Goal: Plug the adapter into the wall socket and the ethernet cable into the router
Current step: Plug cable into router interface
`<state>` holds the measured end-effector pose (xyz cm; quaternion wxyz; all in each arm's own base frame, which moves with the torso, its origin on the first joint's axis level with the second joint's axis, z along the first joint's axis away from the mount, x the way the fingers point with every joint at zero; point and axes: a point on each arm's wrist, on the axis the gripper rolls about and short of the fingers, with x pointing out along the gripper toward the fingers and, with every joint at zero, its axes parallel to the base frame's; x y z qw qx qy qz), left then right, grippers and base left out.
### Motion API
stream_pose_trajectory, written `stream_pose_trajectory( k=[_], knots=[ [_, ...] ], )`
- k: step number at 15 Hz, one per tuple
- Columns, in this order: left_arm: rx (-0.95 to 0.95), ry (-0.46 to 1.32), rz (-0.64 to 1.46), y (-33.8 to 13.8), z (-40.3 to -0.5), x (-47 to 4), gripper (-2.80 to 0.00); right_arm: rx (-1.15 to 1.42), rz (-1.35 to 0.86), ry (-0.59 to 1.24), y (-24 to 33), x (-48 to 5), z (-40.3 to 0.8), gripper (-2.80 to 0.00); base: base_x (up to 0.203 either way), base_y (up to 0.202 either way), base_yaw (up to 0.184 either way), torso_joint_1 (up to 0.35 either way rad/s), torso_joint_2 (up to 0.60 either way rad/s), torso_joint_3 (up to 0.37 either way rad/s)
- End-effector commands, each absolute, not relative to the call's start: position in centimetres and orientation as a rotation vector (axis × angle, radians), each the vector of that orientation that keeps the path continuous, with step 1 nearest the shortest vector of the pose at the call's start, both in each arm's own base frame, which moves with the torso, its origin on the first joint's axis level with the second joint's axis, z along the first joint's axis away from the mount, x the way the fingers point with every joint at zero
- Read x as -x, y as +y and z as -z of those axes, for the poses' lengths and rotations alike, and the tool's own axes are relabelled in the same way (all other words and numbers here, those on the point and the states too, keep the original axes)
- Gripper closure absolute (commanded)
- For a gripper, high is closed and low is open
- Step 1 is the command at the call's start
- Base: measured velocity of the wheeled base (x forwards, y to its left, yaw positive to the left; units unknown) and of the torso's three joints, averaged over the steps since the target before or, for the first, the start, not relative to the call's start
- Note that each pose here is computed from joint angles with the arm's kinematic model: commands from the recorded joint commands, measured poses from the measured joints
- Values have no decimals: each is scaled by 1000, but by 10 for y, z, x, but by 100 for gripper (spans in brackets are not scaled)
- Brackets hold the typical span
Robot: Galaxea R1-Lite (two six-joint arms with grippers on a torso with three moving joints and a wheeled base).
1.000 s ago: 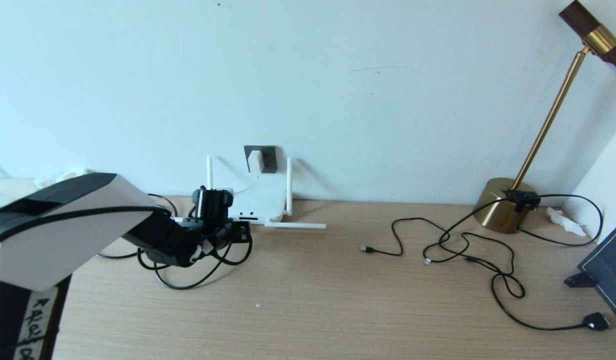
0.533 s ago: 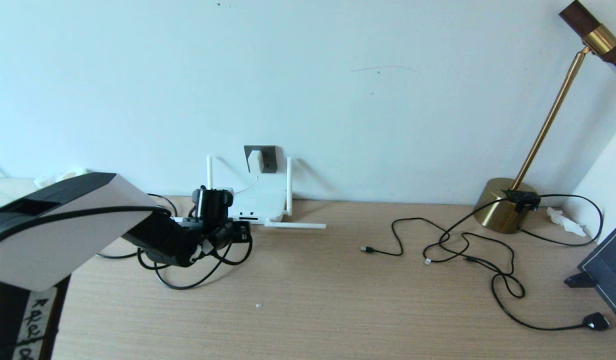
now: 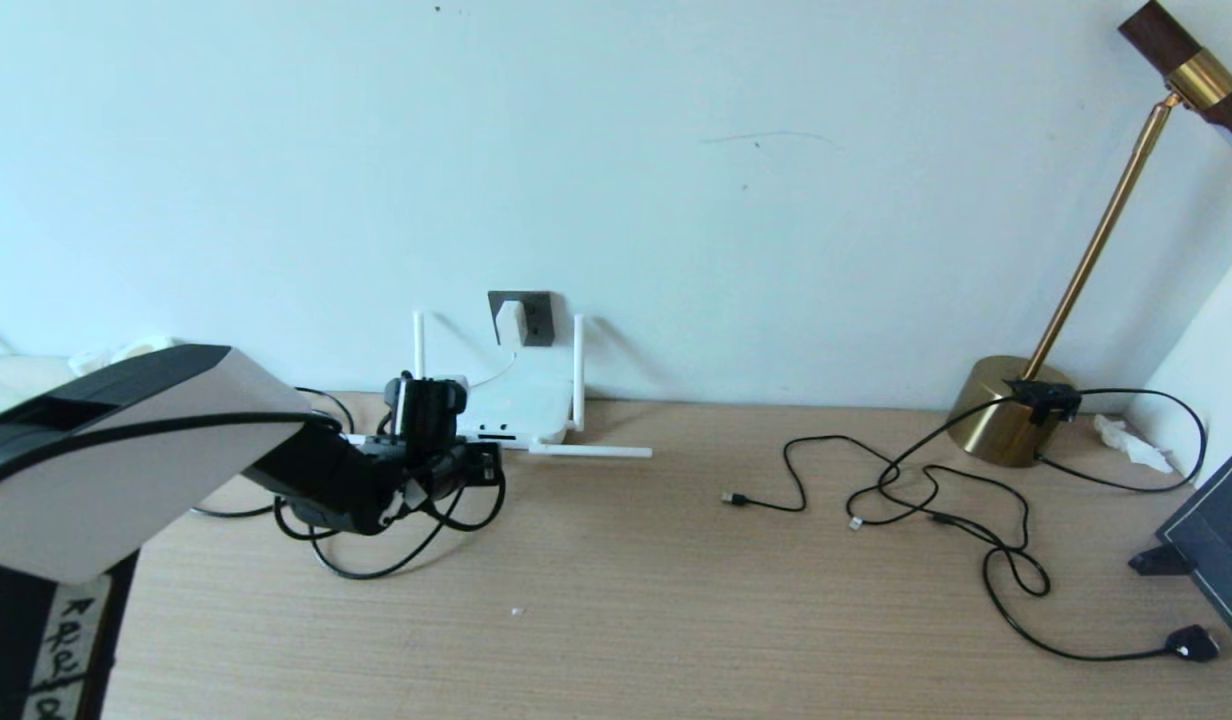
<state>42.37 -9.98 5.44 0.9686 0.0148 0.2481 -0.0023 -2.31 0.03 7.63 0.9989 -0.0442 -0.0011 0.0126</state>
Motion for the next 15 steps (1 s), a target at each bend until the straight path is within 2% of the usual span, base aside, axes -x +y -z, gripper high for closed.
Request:
stream_pose_trajectory(
  k=[1, 15],
  knots=[
    [-28, 498, 4, -100, -55, -423, 0, 89, -26, -1, 0, 23, -76, -280, 0, 0, 0, 0, 0, 0],
    [-29, 494, 5, -101, -55, -425, 0, 89, -26, -1, 0, 23, -76, -280, 0, 0, 0, 0, 0, 0]
  ],
)
